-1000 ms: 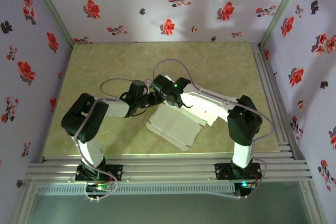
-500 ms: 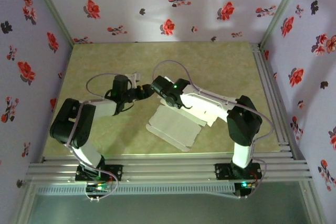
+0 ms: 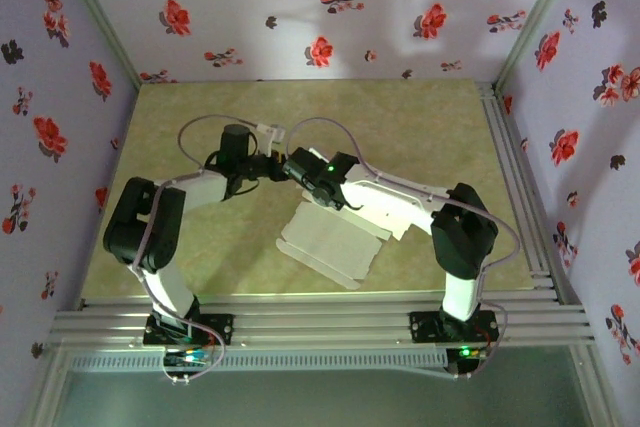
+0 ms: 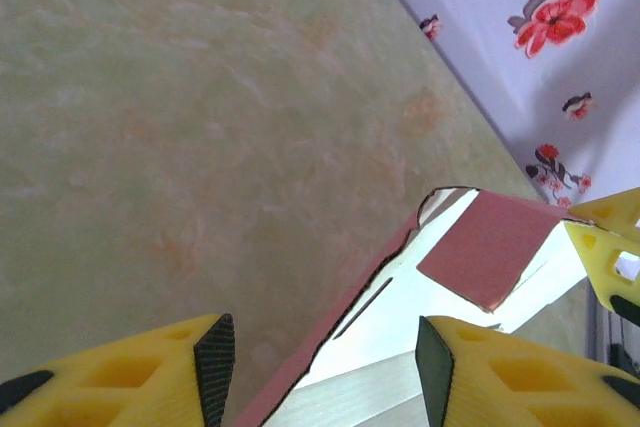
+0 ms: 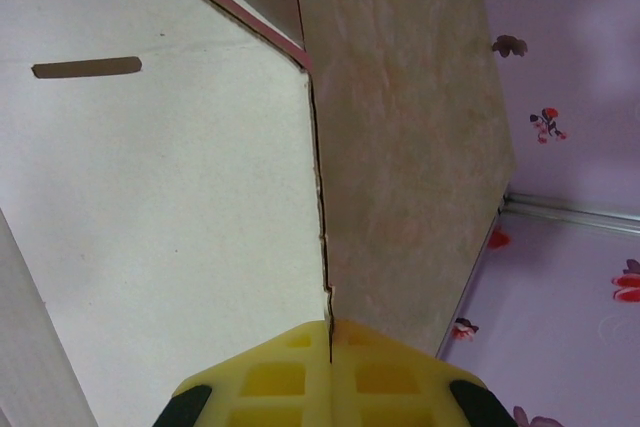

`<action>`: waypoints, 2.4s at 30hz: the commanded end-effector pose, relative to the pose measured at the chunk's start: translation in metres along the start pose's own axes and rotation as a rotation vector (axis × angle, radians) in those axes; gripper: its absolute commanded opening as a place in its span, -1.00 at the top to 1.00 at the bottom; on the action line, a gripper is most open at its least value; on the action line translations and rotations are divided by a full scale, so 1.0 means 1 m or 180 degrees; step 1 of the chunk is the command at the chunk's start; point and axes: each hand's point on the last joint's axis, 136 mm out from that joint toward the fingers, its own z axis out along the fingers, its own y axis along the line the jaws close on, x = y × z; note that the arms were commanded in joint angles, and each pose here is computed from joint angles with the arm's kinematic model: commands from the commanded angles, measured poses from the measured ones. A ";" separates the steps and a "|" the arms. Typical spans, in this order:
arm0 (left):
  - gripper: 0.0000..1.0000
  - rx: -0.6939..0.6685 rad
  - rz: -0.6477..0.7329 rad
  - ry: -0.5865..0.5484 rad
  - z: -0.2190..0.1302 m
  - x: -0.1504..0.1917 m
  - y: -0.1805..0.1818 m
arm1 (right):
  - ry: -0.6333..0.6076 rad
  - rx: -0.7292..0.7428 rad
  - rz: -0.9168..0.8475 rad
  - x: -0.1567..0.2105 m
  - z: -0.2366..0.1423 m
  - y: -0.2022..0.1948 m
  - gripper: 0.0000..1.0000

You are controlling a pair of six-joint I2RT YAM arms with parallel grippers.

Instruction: Fold the paper box

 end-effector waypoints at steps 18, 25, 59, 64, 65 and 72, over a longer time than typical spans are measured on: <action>0.77 0.0286 0.0163 0.0441 0.001 0.030 -0.011 | 0.0052 0.0020 -0.0093 -0.003 0.010 0.012 1.00; 1.00 0.0188 0.0253 0.0455 0.002 0.041 -0.014 | 0.0040 0.0049 -0.0114 -0.005 0.010 0.011 1.00; 0.98 -0.0300 0.0813 -0.0235 -0.002 0.088 -0.045 | -0.0237 -0.0024 0.0005 0.008 0.003 0.023 0.94; 0.98 -0.0330 0.0986 -0.0245 -0.001 0.094 -0.050 | -0.0310 -0.0316 0.0093 0.007 -0.009 0.027 0.77; 0.98 -0.0361 0.1015 -0.0235 -0.001 0.094 -0.050 | -0.0313 -0.0378 0.0114 0.008 -0.011 0.027 0.73; 0.97 -0.0565 0.1231 -0.0315 -0.006 0.082 -0.049 | -0.0299 -0.0769 0.0354 0.013 -0.018 0.029 0.48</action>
